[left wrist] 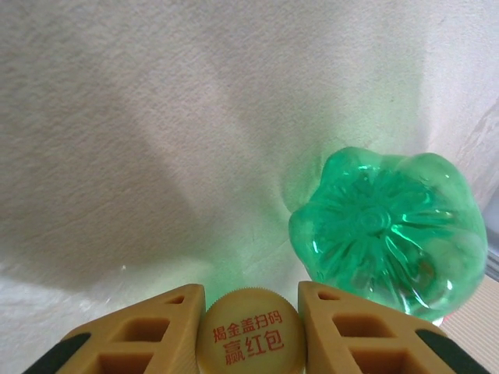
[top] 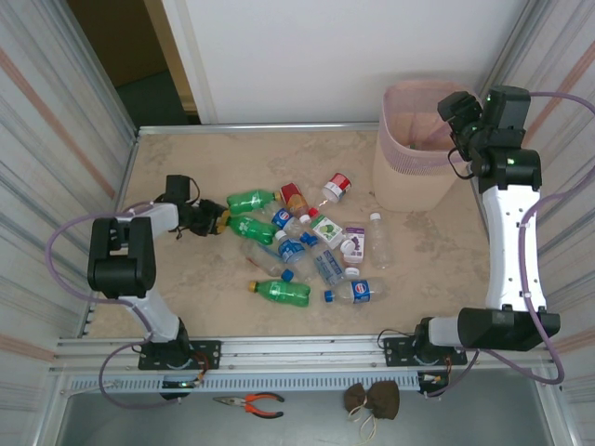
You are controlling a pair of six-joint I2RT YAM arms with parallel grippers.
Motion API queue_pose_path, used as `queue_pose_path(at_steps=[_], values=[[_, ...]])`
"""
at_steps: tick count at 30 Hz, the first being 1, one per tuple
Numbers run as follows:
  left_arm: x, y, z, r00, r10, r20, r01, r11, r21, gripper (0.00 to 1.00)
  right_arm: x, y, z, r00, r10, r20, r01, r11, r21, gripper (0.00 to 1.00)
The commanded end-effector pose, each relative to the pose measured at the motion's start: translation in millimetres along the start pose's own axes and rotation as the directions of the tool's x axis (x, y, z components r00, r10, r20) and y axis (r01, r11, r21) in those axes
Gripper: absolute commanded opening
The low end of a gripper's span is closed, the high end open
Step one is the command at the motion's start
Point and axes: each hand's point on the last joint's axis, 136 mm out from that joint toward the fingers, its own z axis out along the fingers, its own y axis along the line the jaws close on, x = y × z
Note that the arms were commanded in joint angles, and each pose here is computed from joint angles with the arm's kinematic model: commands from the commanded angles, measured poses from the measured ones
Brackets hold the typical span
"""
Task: Put the plastic bottles in the bin
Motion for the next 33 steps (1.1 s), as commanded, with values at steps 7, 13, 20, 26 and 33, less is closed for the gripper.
queue_pose_path(at_steps=[7, 13, 20, 26, 33], values=[[0, -32, -55, 0.986, 0.112, 0.124, -0.121, 0.990, 0.066, 0.29, -12, 7, -24, 0.997, -0.045, 0.063, 0.047, 0.998, -0.033, 0.75], [9, -73, -107, 0.915, 0.315, 0.253, -0.356, 0.924, 0.136, 0.25, -8, 33, -38, 0.987, -0.143, 0.075, 0.154, 0.970, -0.187, 0.75], [41, -126, -176, 0.734, 0.528, 0.427, -0.654, 0.718, 0.238, 0.21, 16, 81, -65, 0.960, -0.264, 0.093, 0.274, 0.819, -0.504, 0.74], [100, -169, -229, 0.523, 0.666, 0.532, -0.850, 0.362, 0.383, 0.21, 61, 120, -94, 0.894, -0.435, 0.104, 0.364, 0.571, -0.736, 0.77], [159, -195, -277, 0.303, 0.708, 0.638, -0.913, 0.022, 0.408, 0.19, 139, 149, -135, 0.725, -0.642, 0.250, 0.474, 0.203, -0.857, 0.82]])
